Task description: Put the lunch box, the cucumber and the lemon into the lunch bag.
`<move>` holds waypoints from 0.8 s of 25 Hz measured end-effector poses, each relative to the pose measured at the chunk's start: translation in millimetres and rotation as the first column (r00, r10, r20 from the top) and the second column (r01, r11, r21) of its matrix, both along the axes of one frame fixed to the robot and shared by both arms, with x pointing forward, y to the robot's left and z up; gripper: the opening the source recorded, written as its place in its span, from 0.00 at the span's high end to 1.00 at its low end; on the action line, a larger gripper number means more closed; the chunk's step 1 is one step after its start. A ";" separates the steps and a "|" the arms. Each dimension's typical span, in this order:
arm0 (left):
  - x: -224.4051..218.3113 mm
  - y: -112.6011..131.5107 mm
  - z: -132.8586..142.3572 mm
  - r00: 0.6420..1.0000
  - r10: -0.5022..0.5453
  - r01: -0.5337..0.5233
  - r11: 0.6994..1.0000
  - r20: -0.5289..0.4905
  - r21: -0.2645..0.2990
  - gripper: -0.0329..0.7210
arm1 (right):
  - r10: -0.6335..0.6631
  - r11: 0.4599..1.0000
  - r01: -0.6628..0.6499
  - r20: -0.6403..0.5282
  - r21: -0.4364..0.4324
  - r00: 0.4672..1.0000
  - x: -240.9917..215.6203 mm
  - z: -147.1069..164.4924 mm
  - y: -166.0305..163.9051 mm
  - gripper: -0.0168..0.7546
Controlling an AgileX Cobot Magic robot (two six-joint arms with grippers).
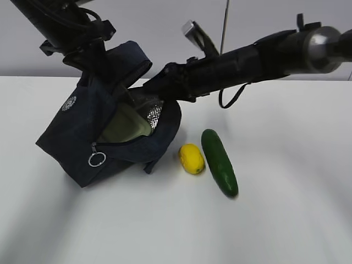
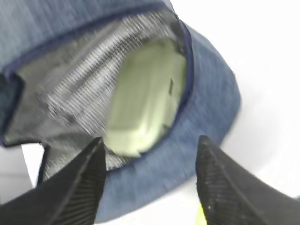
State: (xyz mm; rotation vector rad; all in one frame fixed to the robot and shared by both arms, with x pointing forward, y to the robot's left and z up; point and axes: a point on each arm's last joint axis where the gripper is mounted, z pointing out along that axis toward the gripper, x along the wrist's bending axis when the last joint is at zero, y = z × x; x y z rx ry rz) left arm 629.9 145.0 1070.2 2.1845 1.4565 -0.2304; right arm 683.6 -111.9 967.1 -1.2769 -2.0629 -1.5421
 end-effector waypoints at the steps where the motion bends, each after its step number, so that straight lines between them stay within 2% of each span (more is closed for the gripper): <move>1: 0.5 1.3 0.1 1.000 0.004 -0.004 1.000 0.000 -0.002 0.94 | -0.003 1.000 0.003 -0.005 0.000 1.000 0.7 4.2 -7.1 0.39; 5: 0.8 1.9 0.1 1.000 0.004 -0.004 1.000 0.000 -0.001 0.94 | -0.001 0.999 0.000 -0.021 -0.044 1.000 0.6 18.0 -36.0 0.39; 9: 0.8 1.9 0.1 1.000 0.002 -0.002 1.000 0.001 -0.001 0.94 | 0.042 0.979 -0.047 -0.030 -0.196 0.999 -8.8 28.2 -49.9 0.39; 14: 0.8 1.9 0.1 1.000 -0.007 0.007 1.000 0.007 0.000 0.94 | 0.040 0.905 -0.076 -0.093 -0.419 0.995 -20.2 31.4 -64.9 0.39; 20: 0.8 1.9 0.1 1.000 -0.013 0.013 1.000 0.010 0.001 0.94 | -0.031 0.816 -0.085 -0.191 -0.572 0.981 -26.6 21.7 -74.5 0.39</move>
